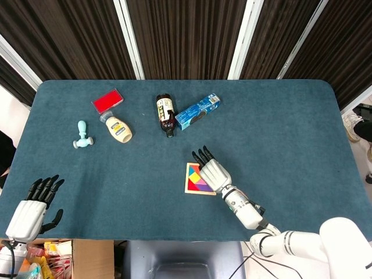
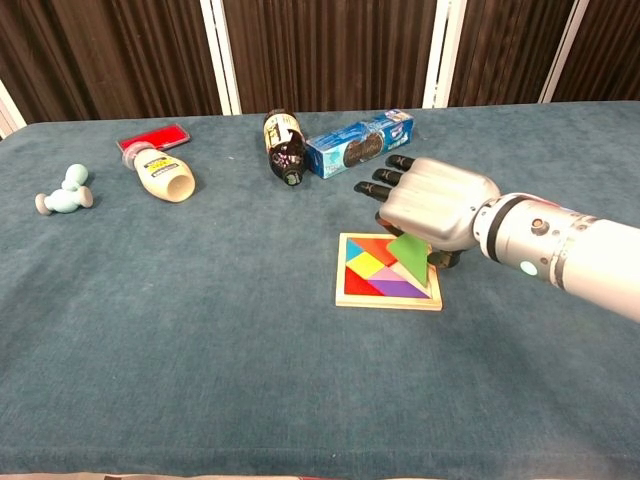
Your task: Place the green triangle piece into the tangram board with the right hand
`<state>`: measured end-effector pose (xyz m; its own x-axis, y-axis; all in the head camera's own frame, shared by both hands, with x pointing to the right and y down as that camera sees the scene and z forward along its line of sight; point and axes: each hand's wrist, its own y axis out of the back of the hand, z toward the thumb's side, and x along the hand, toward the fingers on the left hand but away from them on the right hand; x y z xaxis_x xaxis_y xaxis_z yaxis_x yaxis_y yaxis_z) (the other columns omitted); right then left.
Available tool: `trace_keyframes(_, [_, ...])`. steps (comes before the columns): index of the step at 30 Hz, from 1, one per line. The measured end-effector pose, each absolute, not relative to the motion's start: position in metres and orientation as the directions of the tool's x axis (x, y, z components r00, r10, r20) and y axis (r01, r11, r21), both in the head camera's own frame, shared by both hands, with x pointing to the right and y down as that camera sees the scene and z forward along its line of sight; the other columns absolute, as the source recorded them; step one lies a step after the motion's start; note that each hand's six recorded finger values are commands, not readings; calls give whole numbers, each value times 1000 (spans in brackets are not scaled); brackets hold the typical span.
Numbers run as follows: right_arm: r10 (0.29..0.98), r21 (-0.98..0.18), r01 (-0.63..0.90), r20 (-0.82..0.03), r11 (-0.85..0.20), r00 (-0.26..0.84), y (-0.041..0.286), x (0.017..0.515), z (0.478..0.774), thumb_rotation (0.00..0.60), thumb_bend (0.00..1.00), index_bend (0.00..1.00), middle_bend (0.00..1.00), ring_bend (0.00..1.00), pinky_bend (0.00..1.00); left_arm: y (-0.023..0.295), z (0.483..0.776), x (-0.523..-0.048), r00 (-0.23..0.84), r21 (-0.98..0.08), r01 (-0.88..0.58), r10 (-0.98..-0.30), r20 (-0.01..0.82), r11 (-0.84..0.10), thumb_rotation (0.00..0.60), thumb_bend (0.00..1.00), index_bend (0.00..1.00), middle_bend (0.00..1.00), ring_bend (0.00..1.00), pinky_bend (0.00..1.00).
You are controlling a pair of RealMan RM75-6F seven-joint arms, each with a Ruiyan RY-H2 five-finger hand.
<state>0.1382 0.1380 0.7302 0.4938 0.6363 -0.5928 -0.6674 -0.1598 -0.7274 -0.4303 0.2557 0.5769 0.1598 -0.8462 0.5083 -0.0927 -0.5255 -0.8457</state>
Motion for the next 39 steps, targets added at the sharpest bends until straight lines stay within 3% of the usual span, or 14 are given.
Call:
trace_keyframes(26, [626,-731,-665,-591,-150,509,150,133,729,600,490,607,0,0,0,257,578,-431,152,-844,-76,-843,516,-530,600,464,0,0,0,8])
trace_keyframes(39, [620,-724,-674,-597,-144,509,154,131,730,600,490,474,0,0,0,255,578,-432,149,-846,-85,-847,511,-526,600,462,0,0,0,8])
